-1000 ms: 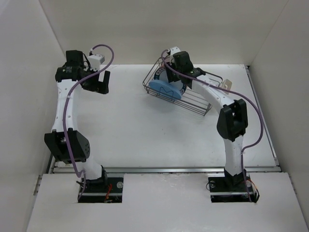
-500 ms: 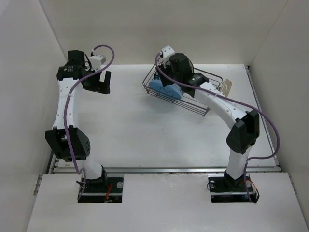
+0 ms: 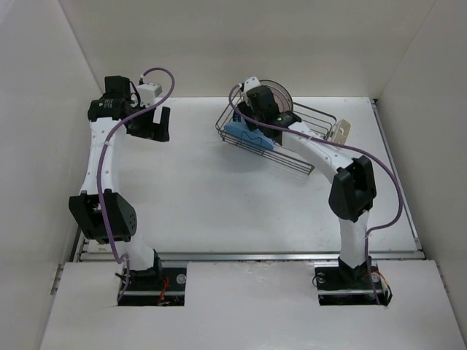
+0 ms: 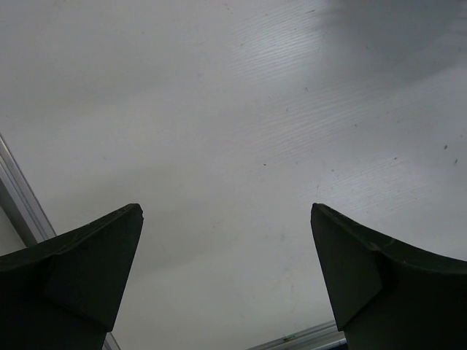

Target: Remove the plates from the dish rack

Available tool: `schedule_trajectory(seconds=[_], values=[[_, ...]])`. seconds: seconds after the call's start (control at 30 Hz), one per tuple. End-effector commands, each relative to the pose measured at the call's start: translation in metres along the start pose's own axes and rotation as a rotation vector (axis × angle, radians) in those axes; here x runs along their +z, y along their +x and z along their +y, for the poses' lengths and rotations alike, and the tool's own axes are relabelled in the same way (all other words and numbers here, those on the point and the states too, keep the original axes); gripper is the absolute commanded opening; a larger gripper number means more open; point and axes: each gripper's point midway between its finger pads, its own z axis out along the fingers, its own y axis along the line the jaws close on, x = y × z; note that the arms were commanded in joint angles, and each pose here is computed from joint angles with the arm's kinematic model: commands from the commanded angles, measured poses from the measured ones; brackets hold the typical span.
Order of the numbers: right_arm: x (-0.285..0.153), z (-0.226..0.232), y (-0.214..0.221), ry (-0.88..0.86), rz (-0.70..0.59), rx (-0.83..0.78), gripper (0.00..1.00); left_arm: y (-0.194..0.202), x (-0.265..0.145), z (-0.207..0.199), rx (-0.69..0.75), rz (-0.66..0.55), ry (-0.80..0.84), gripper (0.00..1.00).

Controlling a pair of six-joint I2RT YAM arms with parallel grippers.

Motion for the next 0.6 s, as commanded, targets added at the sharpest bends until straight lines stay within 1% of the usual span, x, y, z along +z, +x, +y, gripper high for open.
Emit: schedule_trajectory(seconds=[0.0, 0.07, 0.13, 0.17, 0.2, 0.23, 0.27, 0.33, 0.37, 0.43, 0.5, 0.53, 0.57], values=[[-0.031, -0.010, -0.025, 0.028, -0.045, -0.008, 0.64, -0.008, -0.013, -0.011, 0.001, -0.046, 0.026, 1.00], [-0.055, -0.002, -0.038, -0.011, -0.088, -0.019, 0.71, -0.008, -0.013, -0.011, 0.001, -0.046, 0.026, 1.00], [-0.072, 0.003, -0.049, -0.058, -0.125, -0.027, 0.71, -0.006, -0.011, -0.011, -0.002, -0.038, 0.029, 1.00], [-0.079, 0.017, -0.046, -0.117, -0.130, -0.053, 0.72, -0.006, -0.011, -0.012, -0.002, -0.040, 0.038, 1.00], [-0.090, 0.014, -0.050, -0.129, -0.148, -0.057, 0.72, -0.003, -0.010, -0.013, -0.005, -0.032, 0.040, 1.00], [-0.093, 0.019, -0.046, -0.140, -0.145, -0.085, 0.72, -0.003, -0.009, -0.013, -0.014, -0.032, 0.040, 1.00], [-0.091, 0.028, -0.034, -0.153, -0.119, -0.102, 0.72, -0.003, -0.009, -0.013, -0.014, -0.032, 0.040, 1.00], [-0.090, 0.029, -0.023, -0.158, -0.085, -0.128, 0.72, -0.003, -0.009, -0.013, -0.014, -0.032, 0.040, 1.00], [-0.086, 0.039, -0.011, -0.181, -0.058, -0.158, 0.72, -0.003, -0.009, -0.013, -0.014, -0.032, 0.040, 1.00], [-0.077, 0.045, 0.005, -0.162, -0.011, -0.182, 0.72, 0.000, -0.008, -0.013, -0.017, -0.023, 0.043, 1.00], [-0.064, 0.041, 0.007, -0.105, -0.008, -0.181, 0.72, 0.000, -0.008, -0.013, -0.017, -0.023, 0.043, 1.00], [-0.053, 0.031, 0.010, -0.013, 0.017, -0.197, 0.75, 0.000, -0.008, -0.013, -0.017, -0.023, 0.043, 1.00], [-0.048, 0.027, 0.009, 0.026, 0.022, -0.197, 0.75, 0.000, -0.008, -0.014, -0.028, -0.023, 0.043, 1.00]])
